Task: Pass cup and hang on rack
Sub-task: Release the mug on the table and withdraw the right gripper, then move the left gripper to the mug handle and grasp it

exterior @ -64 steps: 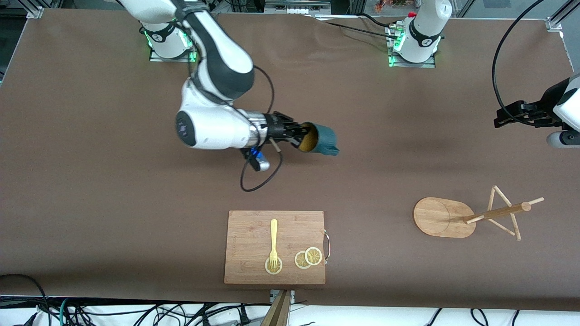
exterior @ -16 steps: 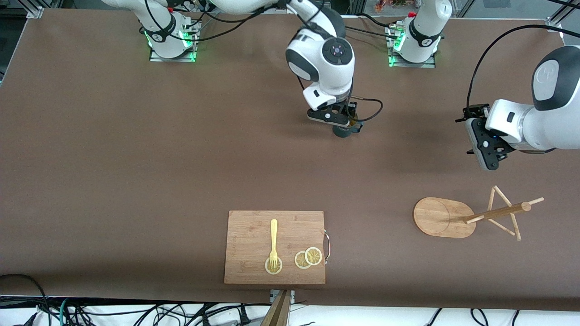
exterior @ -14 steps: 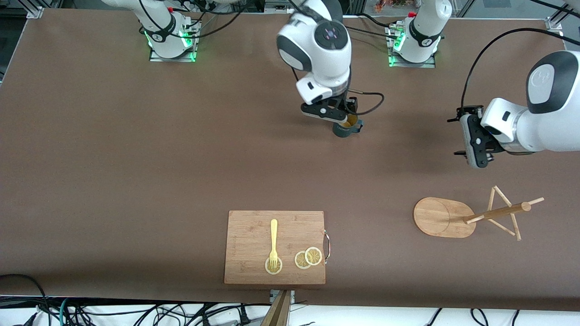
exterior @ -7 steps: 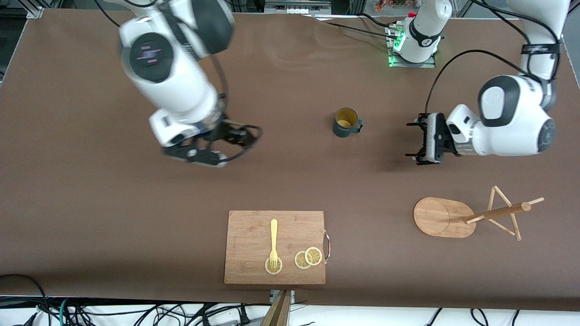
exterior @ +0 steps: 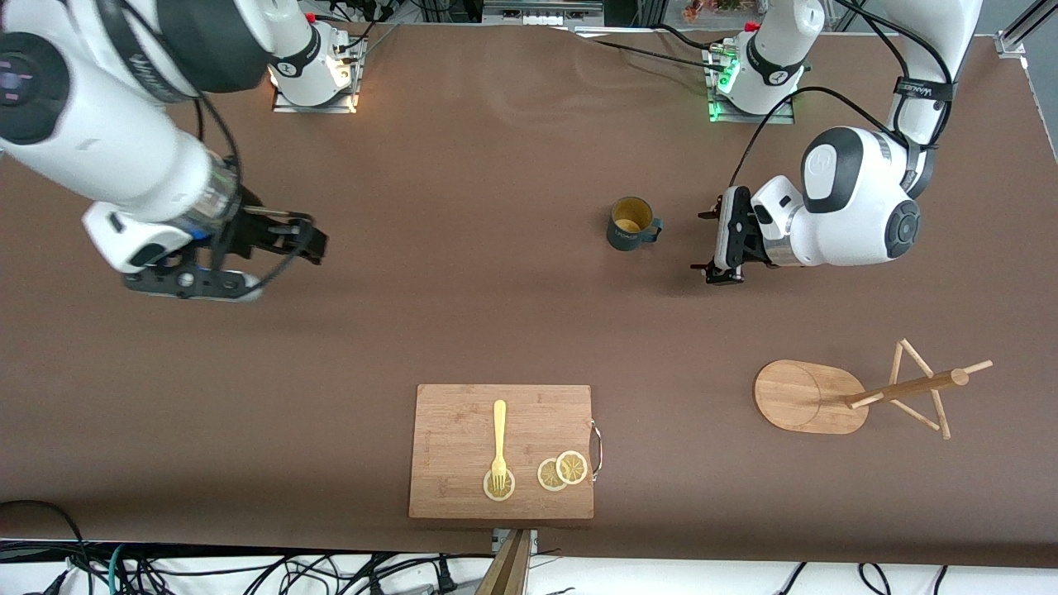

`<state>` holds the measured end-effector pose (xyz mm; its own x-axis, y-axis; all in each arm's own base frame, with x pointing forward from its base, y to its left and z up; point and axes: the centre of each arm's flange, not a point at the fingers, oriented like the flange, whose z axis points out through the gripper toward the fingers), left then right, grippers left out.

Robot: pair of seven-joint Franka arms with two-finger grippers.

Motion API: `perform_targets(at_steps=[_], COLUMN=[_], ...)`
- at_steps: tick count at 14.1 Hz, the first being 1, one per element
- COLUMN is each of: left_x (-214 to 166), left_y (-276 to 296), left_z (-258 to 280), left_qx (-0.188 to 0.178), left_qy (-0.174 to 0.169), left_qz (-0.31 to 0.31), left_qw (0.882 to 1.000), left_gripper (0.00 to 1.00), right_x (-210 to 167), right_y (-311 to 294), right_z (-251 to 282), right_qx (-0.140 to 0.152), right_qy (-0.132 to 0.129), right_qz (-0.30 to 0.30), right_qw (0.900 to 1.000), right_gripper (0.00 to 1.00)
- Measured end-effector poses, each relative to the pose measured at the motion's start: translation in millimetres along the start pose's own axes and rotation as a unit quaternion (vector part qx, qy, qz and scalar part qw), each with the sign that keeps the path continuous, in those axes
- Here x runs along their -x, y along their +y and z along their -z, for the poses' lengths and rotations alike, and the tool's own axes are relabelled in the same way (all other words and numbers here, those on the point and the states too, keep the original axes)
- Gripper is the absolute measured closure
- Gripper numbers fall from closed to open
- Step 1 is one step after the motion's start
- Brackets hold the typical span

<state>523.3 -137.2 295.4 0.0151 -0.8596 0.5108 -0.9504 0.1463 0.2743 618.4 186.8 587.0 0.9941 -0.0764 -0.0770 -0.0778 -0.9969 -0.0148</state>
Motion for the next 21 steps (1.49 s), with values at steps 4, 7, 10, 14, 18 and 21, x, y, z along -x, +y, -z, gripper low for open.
perform_targets(at_steps=[4, 7, 10, 14, 18, 21], left_x=[31.8, 50.8, 61.4, 78.1, 101.3, 124.1], left_y=[15.6, 27.6, 31.5, 34.5, 35.6, 37.2], left_z=[-35.5, -57.9, -70.7, -92.3, -112.5, -129.3], left_qx=[-0.028, -0.043, -0.064, -0.078, -0.093, -0.102], left_qy=[0.060, 0.079, 0.100, 0.116, 0.142, 0.160], left_qz=[-0.041, -0.059, -0.077, -0.084, -0.085, -0.085], left_qw=[0.997, 0.994, 0.990, 0.987, 0.982, 0.978], left_gripper=[0.00, 0.00, 0.00, 0.00, 0.00, 0.00], right_x=[14.8, 15.3, 20.8, 42.7, 45.1, 42.6], right_y=[56.5, 72.4, 93.7, 108.8, 104.0, 106.3], right_z=[4.7, -11.8, -13.8, 5.5, 7.5, 14.4], right_qx=[-0.002, 0.003, 0.000, 0.008, 0.015, 0.014], right_qy=[-0.016, -0.031, -0.027, -0.011, -0.003, 0.009], right_qz=[0.015, 0.020, 0.027, 0.031, 0.037, 0.035], right_qw=[1.000, 0.999, 0.999, 0.999, 0.999, 0.999], right_gripper=[0.00, 0.00, 0.00, 0.00, 0.00, 0.00])
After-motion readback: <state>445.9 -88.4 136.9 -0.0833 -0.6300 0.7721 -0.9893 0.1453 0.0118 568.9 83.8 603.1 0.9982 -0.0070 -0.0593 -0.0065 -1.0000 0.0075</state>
